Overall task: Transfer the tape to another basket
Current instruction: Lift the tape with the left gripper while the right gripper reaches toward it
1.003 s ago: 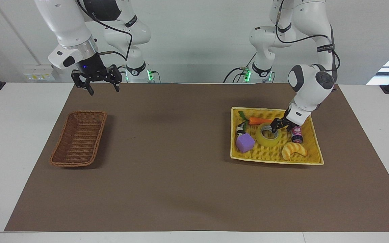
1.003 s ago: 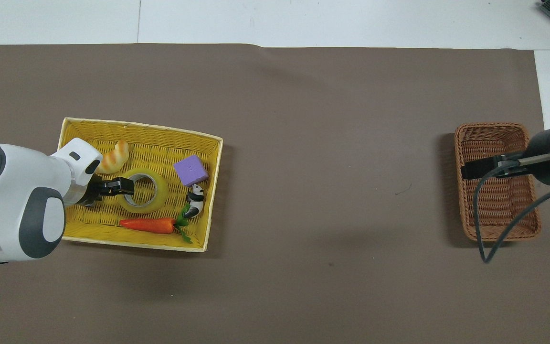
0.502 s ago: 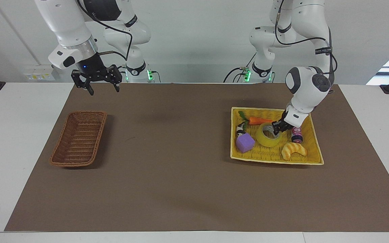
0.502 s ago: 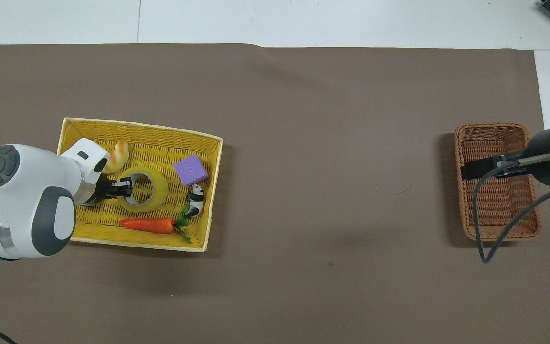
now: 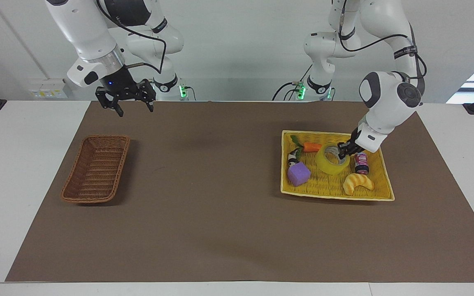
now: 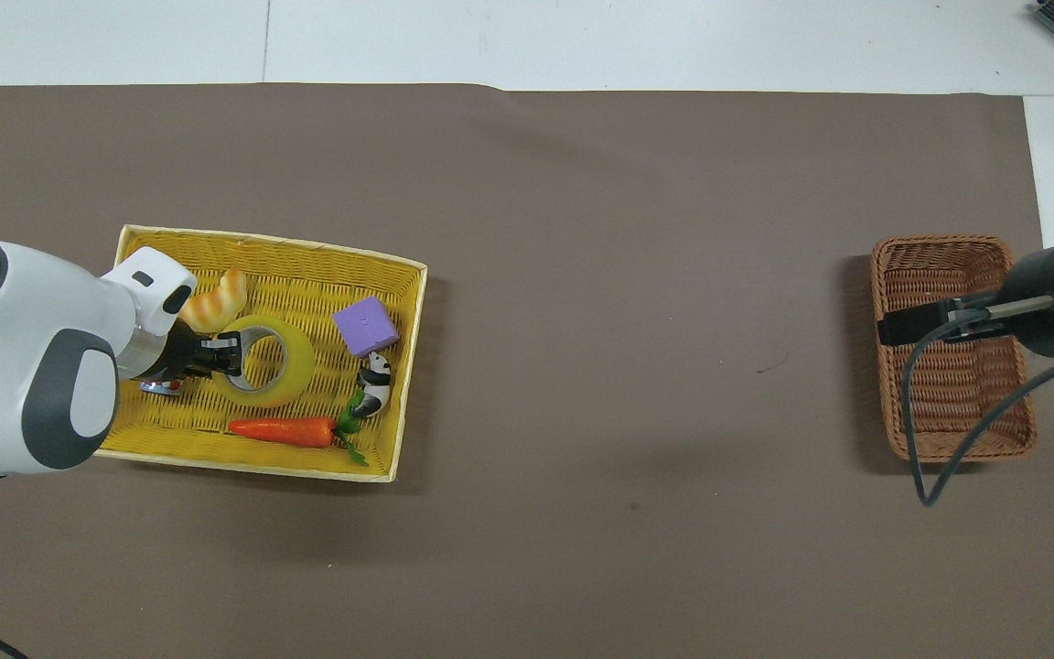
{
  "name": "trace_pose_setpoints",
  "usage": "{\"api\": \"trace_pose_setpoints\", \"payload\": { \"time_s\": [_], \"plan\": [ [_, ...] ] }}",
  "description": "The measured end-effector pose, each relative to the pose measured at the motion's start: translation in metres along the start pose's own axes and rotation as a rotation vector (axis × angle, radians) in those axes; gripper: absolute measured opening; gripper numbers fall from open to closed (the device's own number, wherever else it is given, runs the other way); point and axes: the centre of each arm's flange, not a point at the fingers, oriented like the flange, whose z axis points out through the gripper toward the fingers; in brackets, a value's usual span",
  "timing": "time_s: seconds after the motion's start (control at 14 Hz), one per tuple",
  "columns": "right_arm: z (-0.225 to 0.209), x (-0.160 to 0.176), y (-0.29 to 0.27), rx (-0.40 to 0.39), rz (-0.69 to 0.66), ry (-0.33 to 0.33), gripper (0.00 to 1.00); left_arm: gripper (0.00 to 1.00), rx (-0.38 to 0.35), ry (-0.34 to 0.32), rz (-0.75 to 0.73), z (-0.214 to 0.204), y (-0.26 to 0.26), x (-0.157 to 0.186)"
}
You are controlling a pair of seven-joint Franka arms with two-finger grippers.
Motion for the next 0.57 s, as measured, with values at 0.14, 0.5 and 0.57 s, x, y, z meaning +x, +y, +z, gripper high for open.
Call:
{"api": "trace_pose_setpoints", "payload": {
  "time_s": [0.14,0.5,0.57],
  "plan": [
    [0.009,-0.004,-0.032,0.026,0.034,-0.021,1.00,0.22,0.012,-0.007,0.002,-0.028,-0.002,0.004],
    [0.029,-0.009,-0.069,0.064,0.073,-0.043,1.00,0.22,0.022,-0.006,0.003,-0.092,0.010,0.001],
    [0.031,-0.009,-0.070,0.077,0.083,-0.041,1.00,0.22,0.023,-0.007,-0.005,-0.094,0.017,-0.002]
  ]
}}
